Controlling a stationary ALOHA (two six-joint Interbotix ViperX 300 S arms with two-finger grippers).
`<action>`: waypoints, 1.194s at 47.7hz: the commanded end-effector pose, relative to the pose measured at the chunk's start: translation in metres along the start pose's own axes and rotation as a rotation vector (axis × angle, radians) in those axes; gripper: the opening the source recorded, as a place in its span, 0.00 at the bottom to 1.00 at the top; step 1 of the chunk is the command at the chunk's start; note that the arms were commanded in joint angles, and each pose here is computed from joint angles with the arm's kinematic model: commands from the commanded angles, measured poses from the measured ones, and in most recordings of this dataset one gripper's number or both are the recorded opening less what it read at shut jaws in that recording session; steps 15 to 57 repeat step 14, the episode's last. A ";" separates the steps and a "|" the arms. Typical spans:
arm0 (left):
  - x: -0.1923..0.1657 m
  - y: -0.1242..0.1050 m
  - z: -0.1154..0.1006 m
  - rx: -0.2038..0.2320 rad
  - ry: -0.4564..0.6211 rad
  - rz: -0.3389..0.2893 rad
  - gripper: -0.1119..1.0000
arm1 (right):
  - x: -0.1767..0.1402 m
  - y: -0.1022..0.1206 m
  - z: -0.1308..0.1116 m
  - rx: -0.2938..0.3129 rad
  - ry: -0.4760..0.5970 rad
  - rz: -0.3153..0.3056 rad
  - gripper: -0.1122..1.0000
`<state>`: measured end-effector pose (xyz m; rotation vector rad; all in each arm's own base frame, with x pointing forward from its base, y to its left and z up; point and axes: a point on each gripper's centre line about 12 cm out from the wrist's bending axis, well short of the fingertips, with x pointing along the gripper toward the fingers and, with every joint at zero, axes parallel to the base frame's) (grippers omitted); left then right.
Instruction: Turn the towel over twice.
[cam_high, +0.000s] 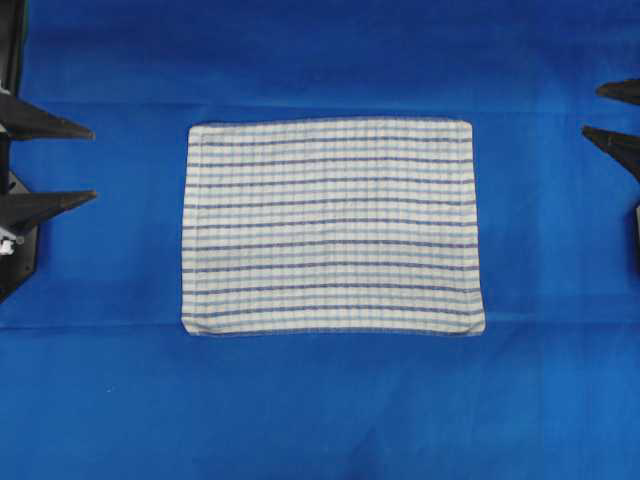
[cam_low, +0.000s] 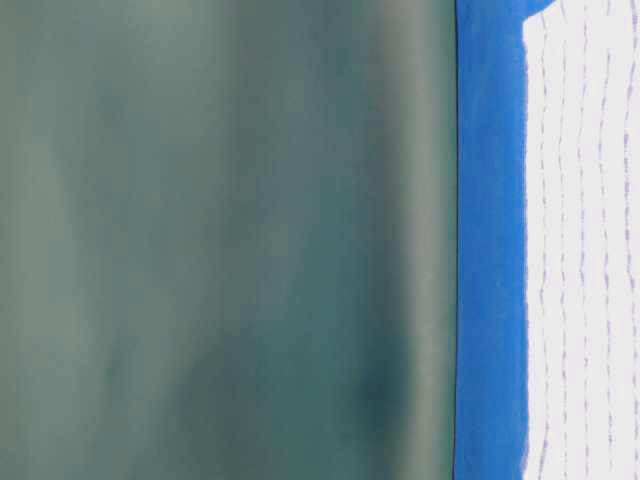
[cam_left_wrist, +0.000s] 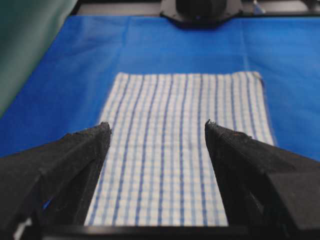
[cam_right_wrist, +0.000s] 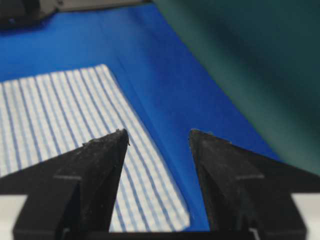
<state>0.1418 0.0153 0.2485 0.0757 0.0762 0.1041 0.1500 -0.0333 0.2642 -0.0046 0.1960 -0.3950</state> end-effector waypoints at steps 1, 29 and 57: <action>-0.002 0.000 -0.001 0.003 0.005 0.002 0.75 | -0.001 -0.002 -0.009 0.012 0.006 -0.003 0.63; -0.002 -0.001 -0.021 0.000 0.043 -0.001 0.75 | -0.003 -0.006 -0.031 0.060 0.022 -0.008 0.62; -0.002 -0.001 -0.021 0.000 0.043 -0.001 0.75 | -0.003 -0.006 -0.031 0.060 0.022 -0.008 0.62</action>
